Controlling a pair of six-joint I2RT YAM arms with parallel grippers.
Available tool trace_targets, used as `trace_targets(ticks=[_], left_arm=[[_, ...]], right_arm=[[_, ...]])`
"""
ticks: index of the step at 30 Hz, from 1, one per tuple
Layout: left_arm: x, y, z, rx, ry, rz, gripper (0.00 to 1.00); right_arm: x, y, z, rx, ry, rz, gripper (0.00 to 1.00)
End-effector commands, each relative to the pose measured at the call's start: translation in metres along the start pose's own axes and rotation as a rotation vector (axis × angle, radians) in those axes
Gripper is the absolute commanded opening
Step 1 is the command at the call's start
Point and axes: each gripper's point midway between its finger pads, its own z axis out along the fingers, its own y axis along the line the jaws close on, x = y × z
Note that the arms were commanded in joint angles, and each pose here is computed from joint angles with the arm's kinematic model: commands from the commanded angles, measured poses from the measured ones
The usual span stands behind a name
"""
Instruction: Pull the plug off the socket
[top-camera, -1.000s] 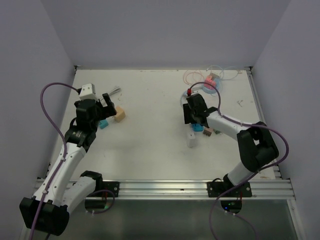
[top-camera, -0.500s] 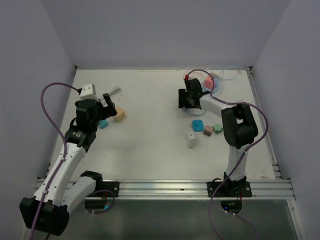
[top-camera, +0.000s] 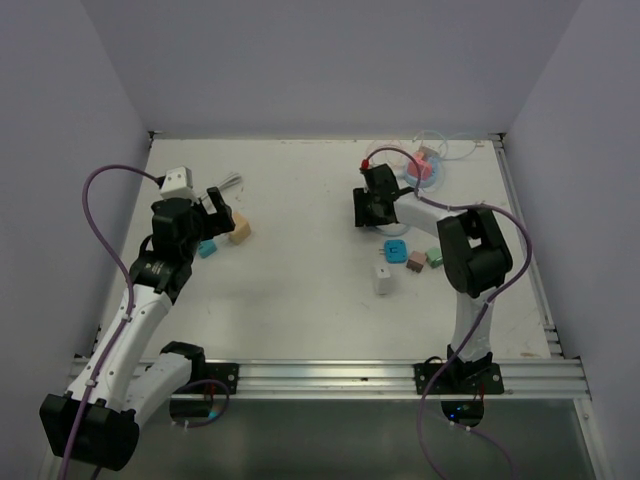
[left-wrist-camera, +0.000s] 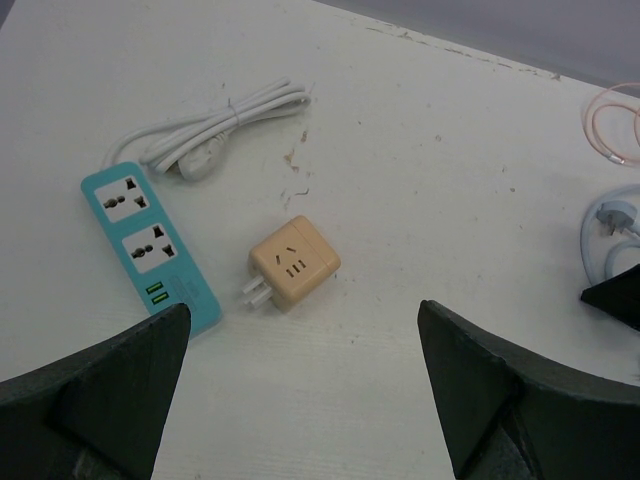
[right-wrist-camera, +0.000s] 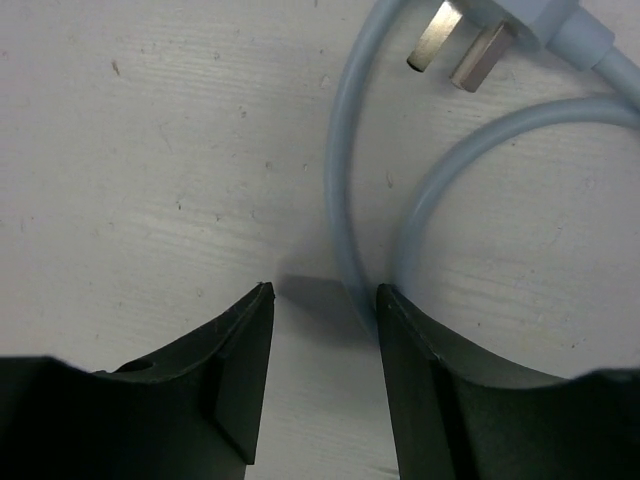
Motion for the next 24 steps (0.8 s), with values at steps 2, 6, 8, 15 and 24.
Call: trace_targets(ticks=[2,6,8,15,24], left_arm=[[-0.011,-0.002,0.002,0.015,-0.046,0.010,1.00],[-0.012,-0.002,0.001,0.016,-0.048,0.009,1.00],[-0.012,-0.001,0.001,0.013,-0.049,0.007,1.00],[-0.016,0.004,-0.001,-0.008,-0.066,0.001,1.00],[-0.016,0.006,0.000,-0.020,-0.065,-0.001,1.00]], right_arm=[[0.038,0.013,0.007,-0.014,0.097,-0.053,0.43],[0.055,0.041,0.005,-0.034,0.120,-0.142,0.20],[0.066,0.067,0.001,-0.075,0.129,-0.199,0.06],[0.110,0.165,-0.035,-0.283,0.178,-0.392,0.00],[0.190,0.240,-0.128,-0.563,0.333,-0.569,0.03]])
